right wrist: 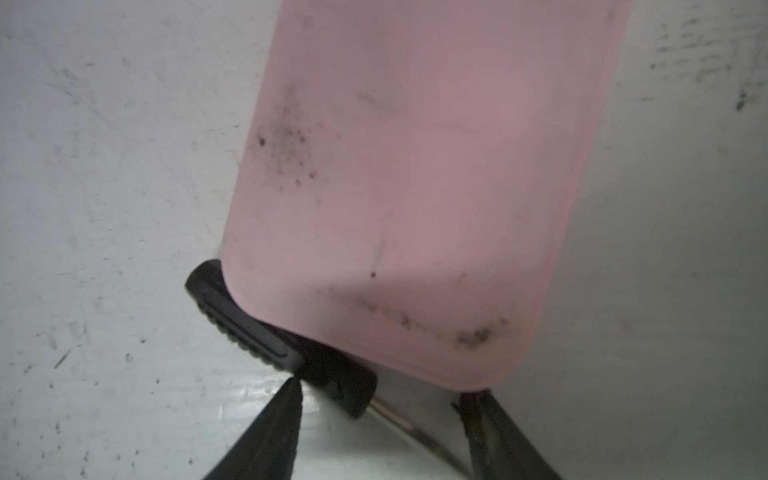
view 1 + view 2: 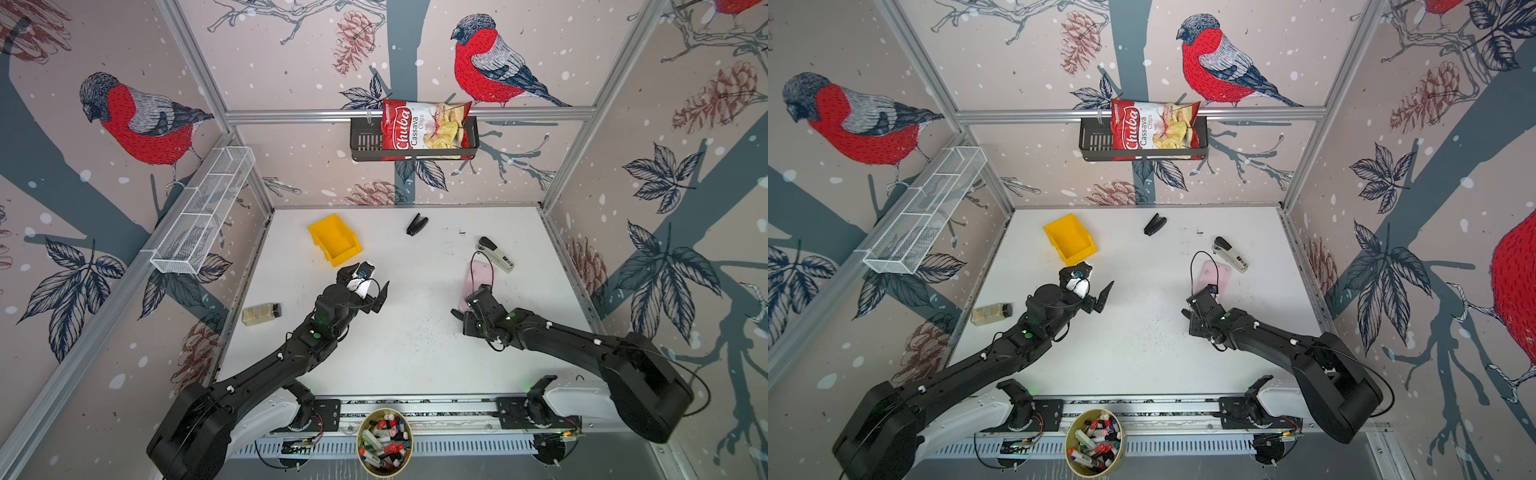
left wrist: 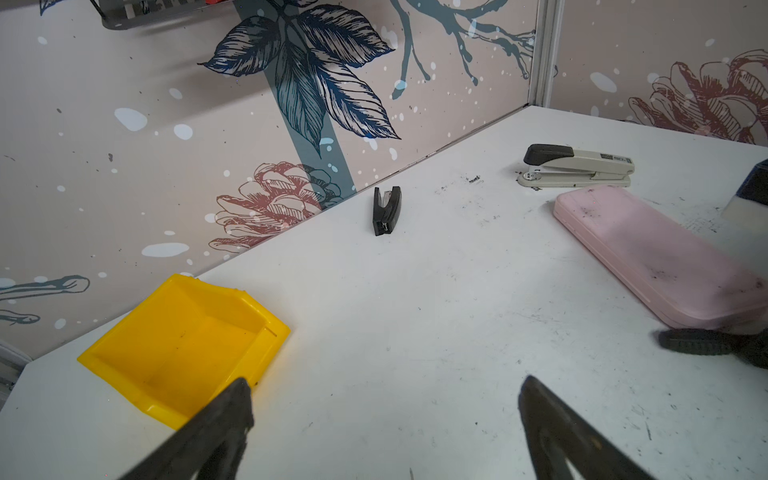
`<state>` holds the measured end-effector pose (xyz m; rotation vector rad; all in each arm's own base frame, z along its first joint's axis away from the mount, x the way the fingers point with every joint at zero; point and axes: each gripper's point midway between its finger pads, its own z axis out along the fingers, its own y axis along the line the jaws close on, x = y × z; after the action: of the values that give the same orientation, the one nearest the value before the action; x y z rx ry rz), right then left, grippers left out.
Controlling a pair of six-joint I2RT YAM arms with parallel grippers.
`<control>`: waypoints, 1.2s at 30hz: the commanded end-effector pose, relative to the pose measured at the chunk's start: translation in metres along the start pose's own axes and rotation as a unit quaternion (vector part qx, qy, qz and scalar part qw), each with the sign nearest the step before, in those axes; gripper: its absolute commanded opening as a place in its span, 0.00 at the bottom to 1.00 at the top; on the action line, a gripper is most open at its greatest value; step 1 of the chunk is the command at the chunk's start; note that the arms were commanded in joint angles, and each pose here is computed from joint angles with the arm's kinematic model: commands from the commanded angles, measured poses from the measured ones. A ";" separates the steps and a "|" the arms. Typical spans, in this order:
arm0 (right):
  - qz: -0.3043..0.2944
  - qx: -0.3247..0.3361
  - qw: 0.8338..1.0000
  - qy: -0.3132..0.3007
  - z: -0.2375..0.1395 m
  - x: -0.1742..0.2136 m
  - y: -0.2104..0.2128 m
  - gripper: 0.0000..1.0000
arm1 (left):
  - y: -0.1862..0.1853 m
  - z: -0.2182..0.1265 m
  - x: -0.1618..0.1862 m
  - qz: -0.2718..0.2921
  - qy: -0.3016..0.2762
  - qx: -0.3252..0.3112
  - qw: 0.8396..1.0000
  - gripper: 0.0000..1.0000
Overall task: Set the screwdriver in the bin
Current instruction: 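Close the right gripper on the screwdriver handle and lift it, then carry the screwdriver toward the left gripper while the left gripper moves to meet it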
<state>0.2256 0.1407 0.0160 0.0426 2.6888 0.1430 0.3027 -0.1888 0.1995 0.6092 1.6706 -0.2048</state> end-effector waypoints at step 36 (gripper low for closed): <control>-0.072 0.062 0.995 0.015 -0.005 -0.015 0.024 0.00 | 0.014 0.006 -0.014 -0.001 -0.009 -0.038 0.999 0.98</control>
<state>0.2391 0.1660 0.0341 -0.1329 2.6702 -0.0708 0.3138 -0.1841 0.2056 0.5646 1.6771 -0.1511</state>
